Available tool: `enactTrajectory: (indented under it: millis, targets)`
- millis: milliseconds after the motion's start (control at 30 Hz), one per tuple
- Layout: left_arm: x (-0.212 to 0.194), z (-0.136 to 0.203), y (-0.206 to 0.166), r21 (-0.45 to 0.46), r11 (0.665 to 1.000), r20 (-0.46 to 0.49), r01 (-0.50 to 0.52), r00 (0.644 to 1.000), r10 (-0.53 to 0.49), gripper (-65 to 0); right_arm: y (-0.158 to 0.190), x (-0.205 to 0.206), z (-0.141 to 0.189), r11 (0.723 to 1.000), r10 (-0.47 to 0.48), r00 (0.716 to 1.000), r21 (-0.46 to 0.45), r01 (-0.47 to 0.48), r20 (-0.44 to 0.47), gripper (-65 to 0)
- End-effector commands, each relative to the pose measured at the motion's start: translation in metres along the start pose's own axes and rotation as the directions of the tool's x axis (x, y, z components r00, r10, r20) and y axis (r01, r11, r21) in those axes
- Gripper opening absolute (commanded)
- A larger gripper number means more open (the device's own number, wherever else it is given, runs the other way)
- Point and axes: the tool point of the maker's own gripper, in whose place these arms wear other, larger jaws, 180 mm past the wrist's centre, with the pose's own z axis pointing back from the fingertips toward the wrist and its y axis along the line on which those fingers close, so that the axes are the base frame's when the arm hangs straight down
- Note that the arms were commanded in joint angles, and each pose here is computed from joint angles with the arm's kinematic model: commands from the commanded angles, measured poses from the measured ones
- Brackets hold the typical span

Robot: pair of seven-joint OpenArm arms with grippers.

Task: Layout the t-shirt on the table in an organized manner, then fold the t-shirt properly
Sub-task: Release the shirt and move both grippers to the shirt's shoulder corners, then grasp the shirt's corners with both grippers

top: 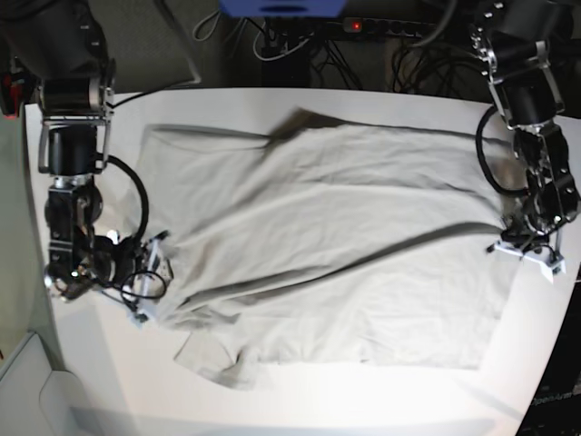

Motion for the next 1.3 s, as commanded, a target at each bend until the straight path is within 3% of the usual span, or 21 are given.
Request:
enactTrajectory:
  millis: [0,167,267,467,700,800,900,1067,1133,1267]
  targets:
    - [0.028,0.01,0.004,0.008,1.0,0.075,0.008,0.997,-0.008,-64.9,-0.007,0.01,0.016,0.999,0.031,0.999,-0.042,-0.03,0.036,-64.8]
    - [0.024,0.018,0.009,0.017,0.999,0.088,0.032,0.996,-0.033,-64.8,0.008,-0.003,0.052,0.981,0.143,0.989,-0.14,-0.137,0.033,-59.4]
    - [0.004,0.02,0.015,0.031,0.998,0.035,0.05,0.998,-0.051,-64.7,0.03,-0.028,0.053,0.978,0.168,0.986,-0.127,-0.166,0.0,-54.3]
    - [-0.021,0.028,0.024,0.043,0.995,-0.012,0.086,0.996,-0.086,-64.7,0.067,-0.085,0.037,0.995,0.09,0.994,-0.035,-0.092,-0.06,-50.3]
    - [-0.032,0.051,0.036,0.067,0.985,0.0,0.161,0.987,-0.162,-64.6,0.082,-0.107,0.059,0.995,0.08,0.996,-0.062,-0.083,-0.048,-50.1]
    - [-0.035,0.056,0.037,0.07,0.982,0.0,0.178,0.984,-0.178,-64.2,0.09,-0.108,0.068,0.992,0.101,0.994,-0.069,-0.103,-0.037,-46.3]
    - [-0.041,0.062,0.038,0.071,0.977,-0.001,0.199,0.98,-0.199,-56.5,0.097,-0.113,0.073,0.991,0.11,0.993,-0.067,-0.113,-0.038,-39.8]
    - [-0.038,0.085,0.05,0.1,0.975,0.047,0.197,0.978,-0.203,-30.1,0.108,-0.123,0.071,0.994,0.096,0.994,-0.042,-0.098,-0.051,-25.0]
    - [-0.032,0.095,0.057,0.118,0.975,0.073,0.188,0.978,-0.197,-26.0,0.113,-0.127,0.07,0.996,0.086,0.995,-0.032,-0.088,-0.056,-21.6]
    - [-0.037,0.1,0.071,0.143,0.973,0.068,0.181,0.979,-0.192,-25.2,0.117,-0.138,0.069,0.999,0.016,0.998,-0.03,-0.018,-0.063,-20.9]
